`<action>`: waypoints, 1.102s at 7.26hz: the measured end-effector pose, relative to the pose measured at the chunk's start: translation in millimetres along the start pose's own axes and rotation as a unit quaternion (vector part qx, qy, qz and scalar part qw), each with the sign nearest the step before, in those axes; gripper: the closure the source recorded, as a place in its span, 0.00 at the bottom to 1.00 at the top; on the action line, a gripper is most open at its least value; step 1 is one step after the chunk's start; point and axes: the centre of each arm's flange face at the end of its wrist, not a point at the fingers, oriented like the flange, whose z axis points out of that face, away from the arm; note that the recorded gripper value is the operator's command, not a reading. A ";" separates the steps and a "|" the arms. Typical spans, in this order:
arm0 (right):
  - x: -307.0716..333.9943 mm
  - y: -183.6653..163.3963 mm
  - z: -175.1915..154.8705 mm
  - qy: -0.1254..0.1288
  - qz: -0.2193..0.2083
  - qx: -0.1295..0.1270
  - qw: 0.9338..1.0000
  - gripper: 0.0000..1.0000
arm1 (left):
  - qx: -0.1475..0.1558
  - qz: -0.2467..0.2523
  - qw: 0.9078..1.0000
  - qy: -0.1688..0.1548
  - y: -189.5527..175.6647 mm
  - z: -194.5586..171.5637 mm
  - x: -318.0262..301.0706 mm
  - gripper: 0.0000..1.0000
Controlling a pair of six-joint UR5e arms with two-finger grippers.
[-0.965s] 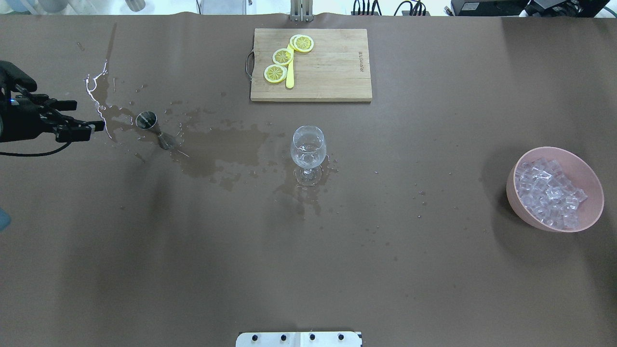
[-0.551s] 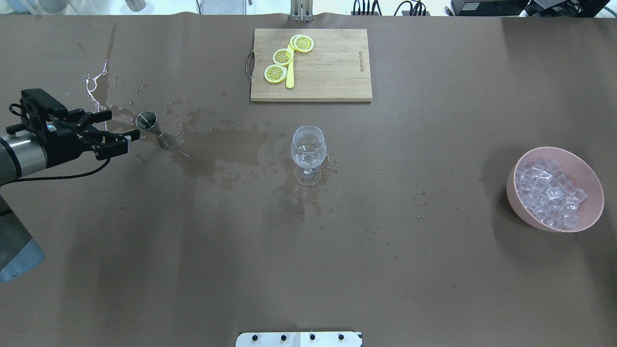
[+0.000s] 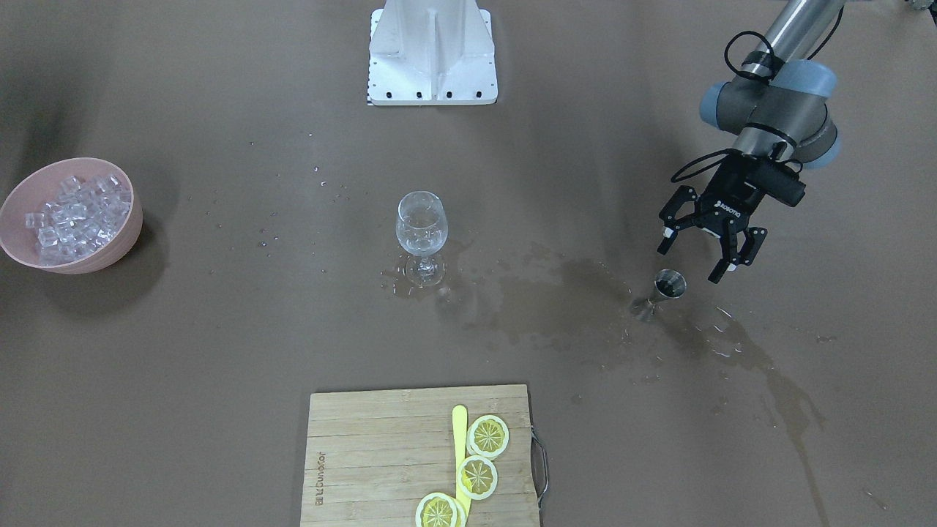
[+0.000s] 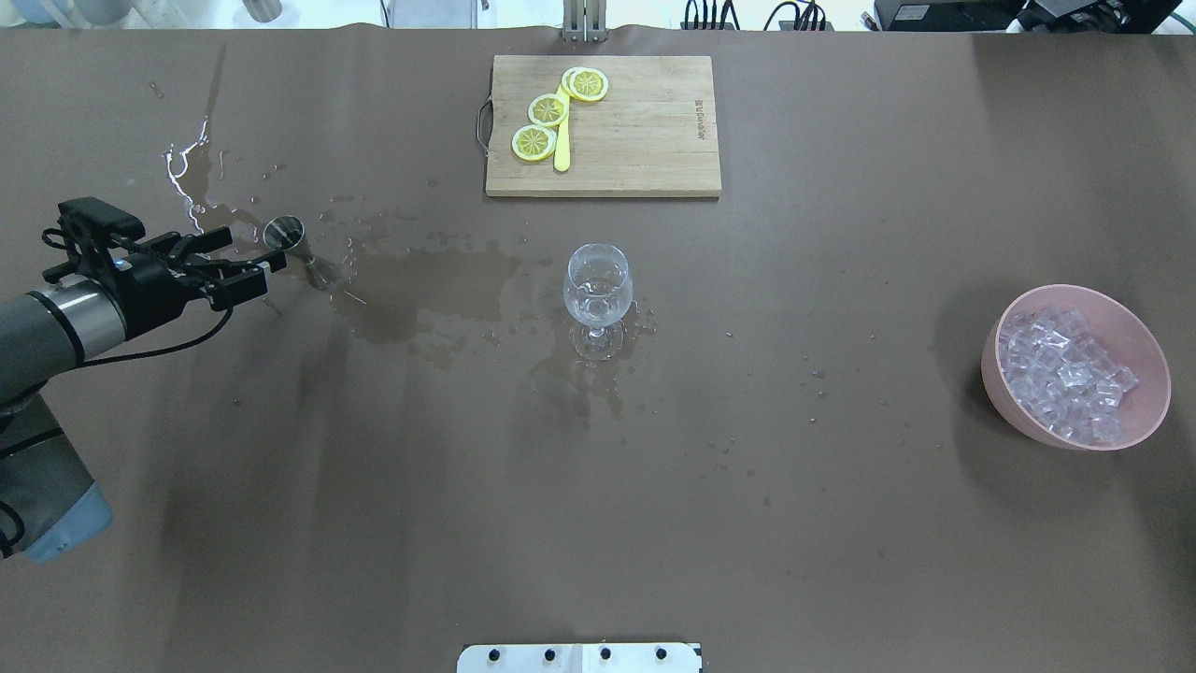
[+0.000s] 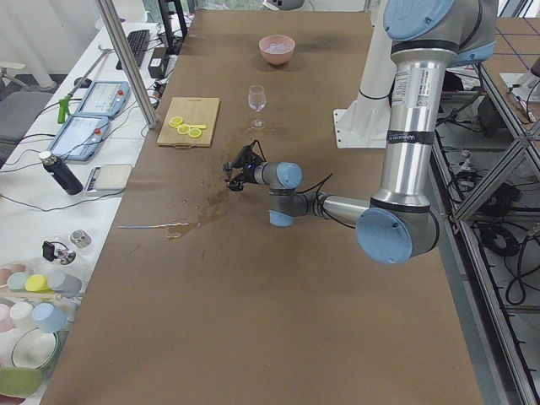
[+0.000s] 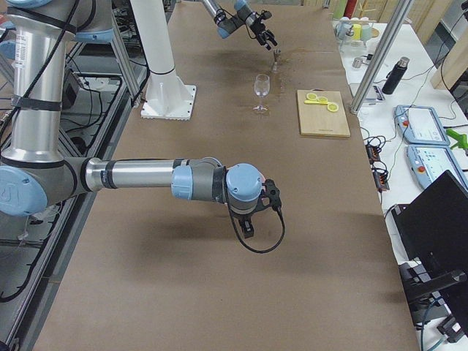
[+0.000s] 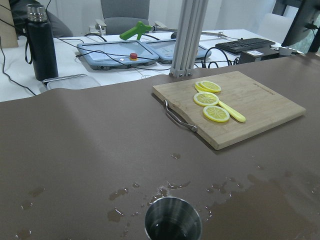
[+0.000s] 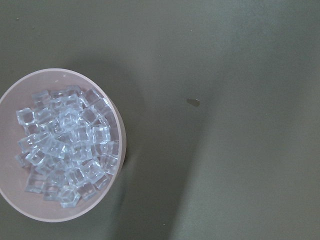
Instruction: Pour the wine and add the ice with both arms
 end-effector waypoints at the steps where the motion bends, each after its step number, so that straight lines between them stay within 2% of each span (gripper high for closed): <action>1: 0.1 0.1 0.1 0.000 0.000 0.000 1.000 0.00 | 0.007 0.019 1.000 -0.009 1.7 5.0 -0.1 0.02; 4: 1.3 1.1 1.0 0.000 0.001 -0.001 1.000 0.00 | 0.023 0.056 0.998 -0.026 21.6 21.1 23.1 0.02; 8: 1.7 2.5 1.7 -0.001 0.003 -0.002 1.000 0.00 | 0.016 0.065 0.997 -0.037 42.2 36.2 26.7 0.03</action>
